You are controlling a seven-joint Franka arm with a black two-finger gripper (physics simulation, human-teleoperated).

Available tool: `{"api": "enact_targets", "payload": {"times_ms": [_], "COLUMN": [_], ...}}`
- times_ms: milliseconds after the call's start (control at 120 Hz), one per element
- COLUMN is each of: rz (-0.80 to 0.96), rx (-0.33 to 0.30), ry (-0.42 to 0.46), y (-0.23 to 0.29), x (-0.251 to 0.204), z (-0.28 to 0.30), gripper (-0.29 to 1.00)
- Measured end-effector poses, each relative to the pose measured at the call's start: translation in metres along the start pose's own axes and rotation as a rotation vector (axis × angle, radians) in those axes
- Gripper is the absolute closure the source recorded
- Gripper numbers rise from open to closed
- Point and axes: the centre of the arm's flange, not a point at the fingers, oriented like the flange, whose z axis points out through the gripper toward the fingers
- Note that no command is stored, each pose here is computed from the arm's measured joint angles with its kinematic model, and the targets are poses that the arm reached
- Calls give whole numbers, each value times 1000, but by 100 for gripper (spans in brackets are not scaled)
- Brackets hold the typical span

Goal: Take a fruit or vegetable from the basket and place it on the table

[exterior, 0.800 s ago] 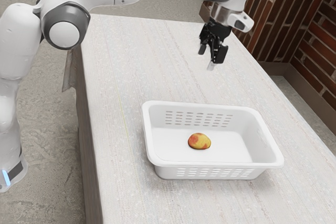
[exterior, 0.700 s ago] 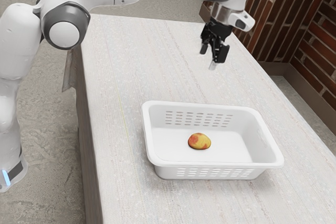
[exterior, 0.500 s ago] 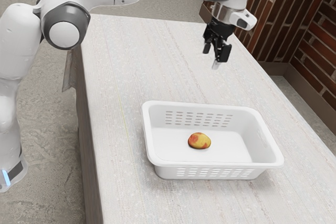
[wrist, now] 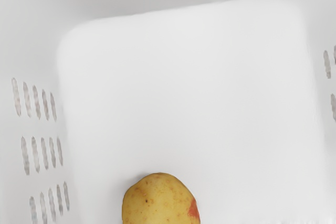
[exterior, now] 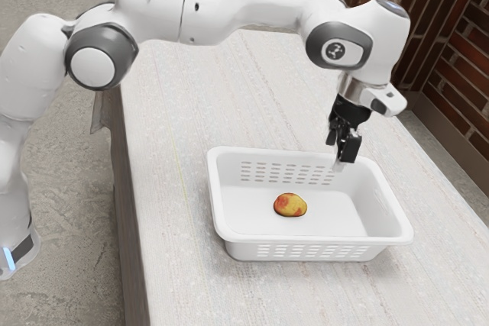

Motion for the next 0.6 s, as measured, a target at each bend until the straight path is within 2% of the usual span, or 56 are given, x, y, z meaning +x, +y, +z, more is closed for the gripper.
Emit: {"api": "enact_targets", "payload": {"times_ms": [158,450,600], "rz": [88,89,84], "rx": [-9,-11,6], "ry": [-4,1,-27], "y": [59,65,64], "x": [2,2,-17], "z": [16,27,48], "gripper": [0,0,0]}}
